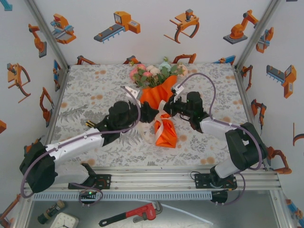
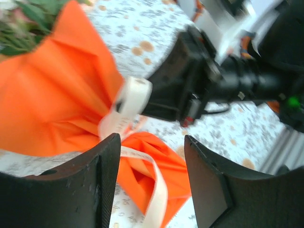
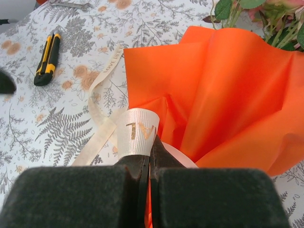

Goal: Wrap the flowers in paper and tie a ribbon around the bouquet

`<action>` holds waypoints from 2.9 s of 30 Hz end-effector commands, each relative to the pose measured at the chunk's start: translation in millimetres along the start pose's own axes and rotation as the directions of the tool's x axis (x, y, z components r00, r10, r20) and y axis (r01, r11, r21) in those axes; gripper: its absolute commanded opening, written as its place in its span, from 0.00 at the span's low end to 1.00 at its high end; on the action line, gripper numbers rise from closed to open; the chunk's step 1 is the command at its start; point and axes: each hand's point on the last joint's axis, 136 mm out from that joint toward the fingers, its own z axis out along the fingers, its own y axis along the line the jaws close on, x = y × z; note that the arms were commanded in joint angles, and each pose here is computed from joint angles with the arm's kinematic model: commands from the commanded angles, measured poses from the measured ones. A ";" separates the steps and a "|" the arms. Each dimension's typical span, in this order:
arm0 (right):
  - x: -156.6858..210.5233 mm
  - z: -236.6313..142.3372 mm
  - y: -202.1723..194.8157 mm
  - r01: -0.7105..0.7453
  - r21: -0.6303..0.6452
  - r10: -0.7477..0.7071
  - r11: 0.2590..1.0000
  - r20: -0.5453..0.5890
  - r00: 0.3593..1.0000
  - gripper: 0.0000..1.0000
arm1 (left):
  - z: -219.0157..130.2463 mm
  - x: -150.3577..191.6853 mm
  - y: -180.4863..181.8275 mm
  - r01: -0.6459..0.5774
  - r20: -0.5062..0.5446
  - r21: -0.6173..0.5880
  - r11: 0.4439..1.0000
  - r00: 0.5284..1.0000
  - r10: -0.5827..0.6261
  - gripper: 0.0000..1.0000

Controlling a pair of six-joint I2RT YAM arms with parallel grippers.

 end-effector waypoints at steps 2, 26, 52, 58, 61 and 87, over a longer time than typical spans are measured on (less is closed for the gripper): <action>-7.4 5.6 15.1 0.049 -0.021 -0.050 0.999 -0.032 0.998 0.00 | 12.6 8.4 48.5 0.178 -0.183 -0.174 0.968 0.960 -0.210 0.46; -13.2 9.1 28.6 0.074 -0.086 -0.076 0.994 -0.016 0.997 0.00 | 71.6 39.8 19.5 0.520 -0.353 0.022 0.854 0.803 -0.479 0.20; 39.0 -18.1 33.6 -0.416 0.474 0.556 0.776 -0.199 0.807 0.50 | 70.0 44.4 61.0 0.452 -0.241 -0.089 0.887 0.855 -0.460 0.00; 50.7 -7.9 30.5 -0.325 0.491 0.497 0.808 -0.271 0.824 0.35 | 68.0 44.5 62.0 0.452 -0.238 -0.096 0.887 0.855 -0.461 0.00; 51.5 -6.7 32.6 -0.316 0.477 0.484 0.820 -0.286 0.827 0.19 | 65.8 43.8 63.4 0.447 -0.230 -0.104 0.888 0.858 -0.459 0.00; 36.2 -18.8 -22.0 0.206 0.449 0.030 0.869 -0.464 0.885 0.00 | 54.8 44.6 72.9 0.390 -0.247 -0.126 0.912 0.878 -0.410 0.00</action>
